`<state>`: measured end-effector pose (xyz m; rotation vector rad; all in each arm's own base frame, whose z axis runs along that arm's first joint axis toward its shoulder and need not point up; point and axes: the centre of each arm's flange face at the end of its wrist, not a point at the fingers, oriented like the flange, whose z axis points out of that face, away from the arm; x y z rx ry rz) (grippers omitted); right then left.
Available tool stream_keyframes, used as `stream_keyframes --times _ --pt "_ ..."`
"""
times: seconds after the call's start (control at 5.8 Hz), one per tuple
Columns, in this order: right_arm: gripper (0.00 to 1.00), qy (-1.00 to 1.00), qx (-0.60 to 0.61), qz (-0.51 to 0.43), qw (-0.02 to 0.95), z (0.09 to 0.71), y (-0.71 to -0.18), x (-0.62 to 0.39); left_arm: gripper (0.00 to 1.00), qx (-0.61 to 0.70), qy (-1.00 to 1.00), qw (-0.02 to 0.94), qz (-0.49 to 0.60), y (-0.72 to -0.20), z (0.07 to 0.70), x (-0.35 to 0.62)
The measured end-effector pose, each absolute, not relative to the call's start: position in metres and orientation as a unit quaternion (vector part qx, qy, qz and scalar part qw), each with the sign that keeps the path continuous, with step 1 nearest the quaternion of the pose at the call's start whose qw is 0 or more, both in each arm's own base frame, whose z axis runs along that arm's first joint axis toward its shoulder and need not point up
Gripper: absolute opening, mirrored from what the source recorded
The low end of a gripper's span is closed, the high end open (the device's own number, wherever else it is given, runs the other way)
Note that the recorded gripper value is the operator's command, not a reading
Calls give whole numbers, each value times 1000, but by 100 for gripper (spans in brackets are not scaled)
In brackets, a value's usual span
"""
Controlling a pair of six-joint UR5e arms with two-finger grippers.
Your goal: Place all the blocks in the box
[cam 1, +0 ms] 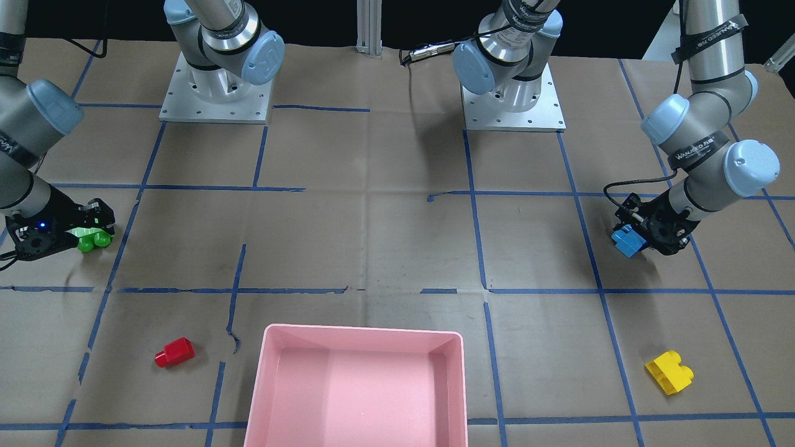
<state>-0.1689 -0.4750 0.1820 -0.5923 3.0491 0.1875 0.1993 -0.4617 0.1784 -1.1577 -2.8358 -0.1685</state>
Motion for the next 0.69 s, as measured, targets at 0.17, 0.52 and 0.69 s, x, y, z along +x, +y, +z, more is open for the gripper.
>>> stream_keyframes --times 0.17,0.52,0.69 --pt "44 981 -187 57 12 185 -477 -170 0 -376 -925 23 -46 -466 189 199" --pt "45 986 -164 31 -13 210 -492 -179 0 -355 -935 0 4 -495 224 181" --pt "45 989 -142 21 -23 239 -505 -185 0 -328 -944 -9 32 -520 249 145"
